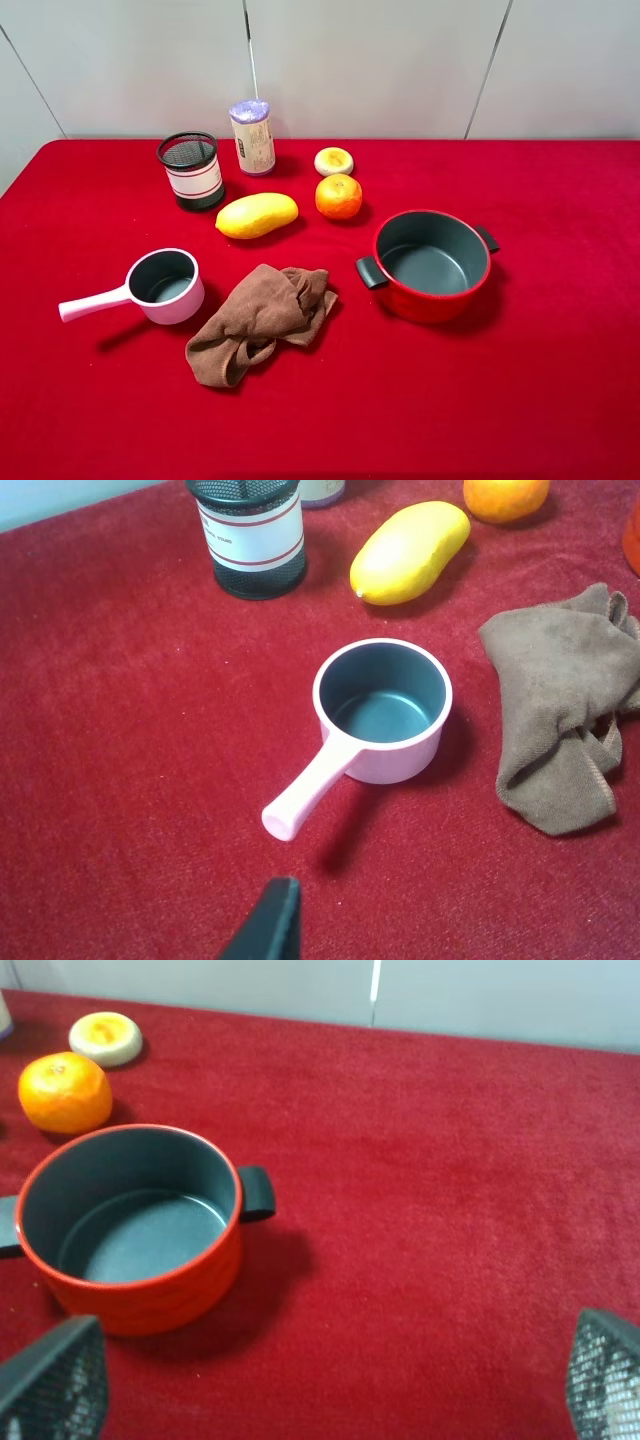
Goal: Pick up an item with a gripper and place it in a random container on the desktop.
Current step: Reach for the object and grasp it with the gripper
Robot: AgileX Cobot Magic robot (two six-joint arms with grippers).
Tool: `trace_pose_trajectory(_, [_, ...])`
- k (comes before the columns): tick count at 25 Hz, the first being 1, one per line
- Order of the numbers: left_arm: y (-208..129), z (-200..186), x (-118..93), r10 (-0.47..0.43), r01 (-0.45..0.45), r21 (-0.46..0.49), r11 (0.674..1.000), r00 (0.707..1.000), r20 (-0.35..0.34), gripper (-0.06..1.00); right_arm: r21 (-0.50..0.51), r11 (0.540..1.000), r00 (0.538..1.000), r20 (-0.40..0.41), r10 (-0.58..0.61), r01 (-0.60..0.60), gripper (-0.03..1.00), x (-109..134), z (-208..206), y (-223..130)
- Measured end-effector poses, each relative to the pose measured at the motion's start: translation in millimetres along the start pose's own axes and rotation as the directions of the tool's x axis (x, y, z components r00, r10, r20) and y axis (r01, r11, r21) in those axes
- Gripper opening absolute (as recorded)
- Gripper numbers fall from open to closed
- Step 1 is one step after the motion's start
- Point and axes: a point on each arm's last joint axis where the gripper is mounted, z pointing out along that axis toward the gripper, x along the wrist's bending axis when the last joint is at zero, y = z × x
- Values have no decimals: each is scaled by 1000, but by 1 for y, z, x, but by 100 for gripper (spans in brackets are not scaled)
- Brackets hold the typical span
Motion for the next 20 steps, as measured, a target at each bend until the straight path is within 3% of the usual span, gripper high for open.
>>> trace_pose_trajectory(7, [0, 0, 0, 0, 0, 0, 1000, 1000, 0, 98, 14, 1000, 1000, -19, -4, 4, 69, 1, 1, 13])
trace_pose_trajectory(20, [0, 0, 0, 0, 0, 0, 1000, 1000, 0, 98, 160, 985, 990, -131, -45, 66, 69, 6, 32, 37])
